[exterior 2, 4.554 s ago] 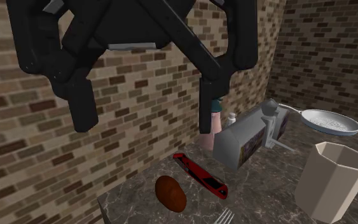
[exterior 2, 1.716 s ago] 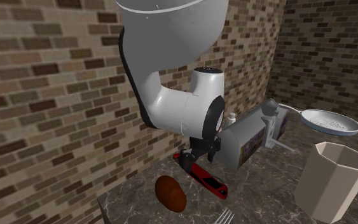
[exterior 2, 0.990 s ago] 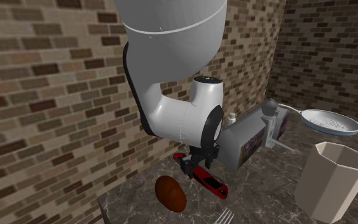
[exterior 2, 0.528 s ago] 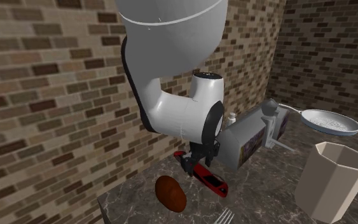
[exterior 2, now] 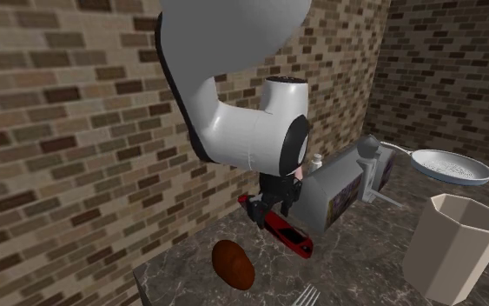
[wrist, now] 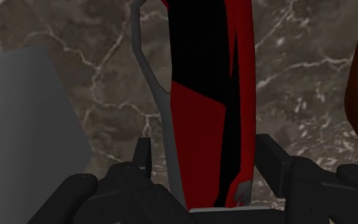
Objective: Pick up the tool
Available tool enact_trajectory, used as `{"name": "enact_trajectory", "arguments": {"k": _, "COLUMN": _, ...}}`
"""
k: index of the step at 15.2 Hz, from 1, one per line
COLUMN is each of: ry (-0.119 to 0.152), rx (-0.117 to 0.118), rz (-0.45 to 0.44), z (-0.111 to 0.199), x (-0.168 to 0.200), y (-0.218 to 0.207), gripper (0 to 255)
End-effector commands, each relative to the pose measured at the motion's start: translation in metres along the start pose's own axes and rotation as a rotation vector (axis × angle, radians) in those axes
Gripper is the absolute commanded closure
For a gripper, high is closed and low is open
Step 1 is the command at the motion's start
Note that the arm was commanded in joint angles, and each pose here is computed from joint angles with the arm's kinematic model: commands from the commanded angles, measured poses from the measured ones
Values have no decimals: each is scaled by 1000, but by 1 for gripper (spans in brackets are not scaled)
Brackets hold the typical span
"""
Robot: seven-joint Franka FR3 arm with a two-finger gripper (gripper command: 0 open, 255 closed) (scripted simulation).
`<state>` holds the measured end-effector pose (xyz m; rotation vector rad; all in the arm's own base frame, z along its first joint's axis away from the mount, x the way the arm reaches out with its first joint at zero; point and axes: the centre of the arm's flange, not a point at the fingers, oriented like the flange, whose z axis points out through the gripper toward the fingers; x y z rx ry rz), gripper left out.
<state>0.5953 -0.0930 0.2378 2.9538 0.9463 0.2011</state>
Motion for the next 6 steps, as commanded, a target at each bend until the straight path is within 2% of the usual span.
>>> {"name": "enact_trajectory", "arguments": {"k": 1, "ry": 0, "rx": 0, "rz": 0, "z": -12, "x": 2, "y": 1, "gripper": 255}}
{"name": "enact_trajectory", "arguments": {"k": 6, "ry": 0, "rx": 0, "rz": 0, "z": -29, "x": 4, "y": 2, "gripper": 255}}
